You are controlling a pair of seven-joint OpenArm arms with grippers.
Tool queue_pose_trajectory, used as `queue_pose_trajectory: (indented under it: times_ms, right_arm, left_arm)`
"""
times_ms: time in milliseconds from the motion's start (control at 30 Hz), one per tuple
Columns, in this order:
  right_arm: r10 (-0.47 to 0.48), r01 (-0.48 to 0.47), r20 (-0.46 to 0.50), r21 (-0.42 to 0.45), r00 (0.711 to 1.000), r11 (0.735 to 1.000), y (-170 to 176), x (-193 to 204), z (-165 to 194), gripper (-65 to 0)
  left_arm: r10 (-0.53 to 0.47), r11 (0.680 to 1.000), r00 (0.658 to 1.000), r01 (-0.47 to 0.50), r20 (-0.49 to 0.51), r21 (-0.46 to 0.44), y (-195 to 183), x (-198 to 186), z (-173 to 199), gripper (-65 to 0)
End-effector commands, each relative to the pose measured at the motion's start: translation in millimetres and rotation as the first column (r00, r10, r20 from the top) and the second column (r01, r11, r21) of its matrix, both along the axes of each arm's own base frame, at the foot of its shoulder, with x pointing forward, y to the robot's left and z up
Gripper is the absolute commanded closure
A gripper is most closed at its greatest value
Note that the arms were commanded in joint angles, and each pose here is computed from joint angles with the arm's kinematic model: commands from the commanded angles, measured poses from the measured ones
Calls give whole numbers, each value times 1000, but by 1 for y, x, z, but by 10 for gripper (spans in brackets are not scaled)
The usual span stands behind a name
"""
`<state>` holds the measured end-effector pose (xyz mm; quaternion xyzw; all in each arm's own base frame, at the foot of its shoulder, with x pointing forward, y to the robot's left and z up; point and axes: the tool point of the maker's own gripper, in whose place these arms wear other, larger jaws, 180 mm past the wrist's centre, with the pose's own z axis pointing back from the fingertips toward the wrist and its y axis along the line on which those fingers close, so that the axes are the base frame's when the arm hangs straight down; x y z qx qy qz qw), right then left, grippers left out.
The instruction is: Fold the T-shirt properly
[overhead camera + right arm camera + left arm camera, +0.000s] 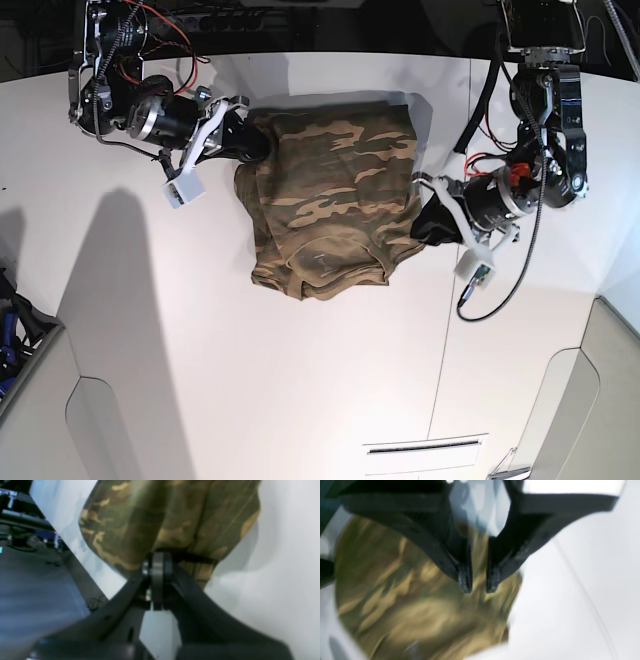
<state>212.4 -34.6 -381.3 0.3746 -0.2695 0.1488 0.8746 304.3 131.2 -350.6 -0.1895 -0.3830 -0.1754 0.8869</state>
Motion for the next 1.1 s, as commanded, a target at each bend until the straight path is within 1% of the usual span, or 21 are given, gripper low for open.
queue_pose_trajectory:
  times_ms: [0,167,233,333,433,500,533,633,700,833,900,967,1067]
  right_arm:
    - [4,-5,44,7,999,1000,-3,4,12,0]
    - [42,-40,26,-71,999,997,-23,-17,7,0]
    - [61,-61,-9,-95,998,994,-30,-31,1,0]
    - [92,-100,-84,-89,992,991,-34,-55,-6,0]
    - [123,-132,-153,-55,981,990,-37,-78,-8,0]
    - [138,-151,-195,-53,971,987,-42,-94,-11,0]
    - [143,-158,-213,-56,967,986,-45,-101,-12,0]
    - [154,-180,-266,-75,952,981,-54,-120,-18,0]
    - [165,-198,-311,-78,936,977,-56,-137,-22,0]
    - [164,-212,-388,-83,907,974,-59,-170,-30,0]
    - [163,-229,-424,-111,891,967,-64,-185,-36,0]
    - [159,-254,-460,-154,874,955,-72,-200,-43,0]
    - [147,-291,-503,-220,851,931,-85,-218,-53,0]
  left_arm:
    - [9,1000,999,-9,47,-3,6,3,14,-105]
    - [96,994,995,-96,4,51,42,-38,7,-105]
    - [138,988,990,-135,-30,78,58,-62,0,-105]
    - [185,977,977,-171,-110,127,77,-103,-14,-105]
    - [224,959,949,-175,-220,222,96,-151,-36,-105]
    - [235,947,926,-150,-295,283,105,-184,-49,-105]
    - [236,945,914,-136,-330,299,106,-199,-53,-105]
    - [236,944,875,-104,-423,313,107,-242,-62,-105]
    - [237,944,848,-86,-473,319,107,-266,-66,-105]
    - [235,943,789,-43,-568,331,113,-309,-72,-105]
    - [227,945,761,-20,-608,328,117,-325,-78,-105]
    - [214,952,749,-16,-627,306,116,-333,-88,-105]
    - [183,970,742,-27,-645,243,101,-345,-106,-105]
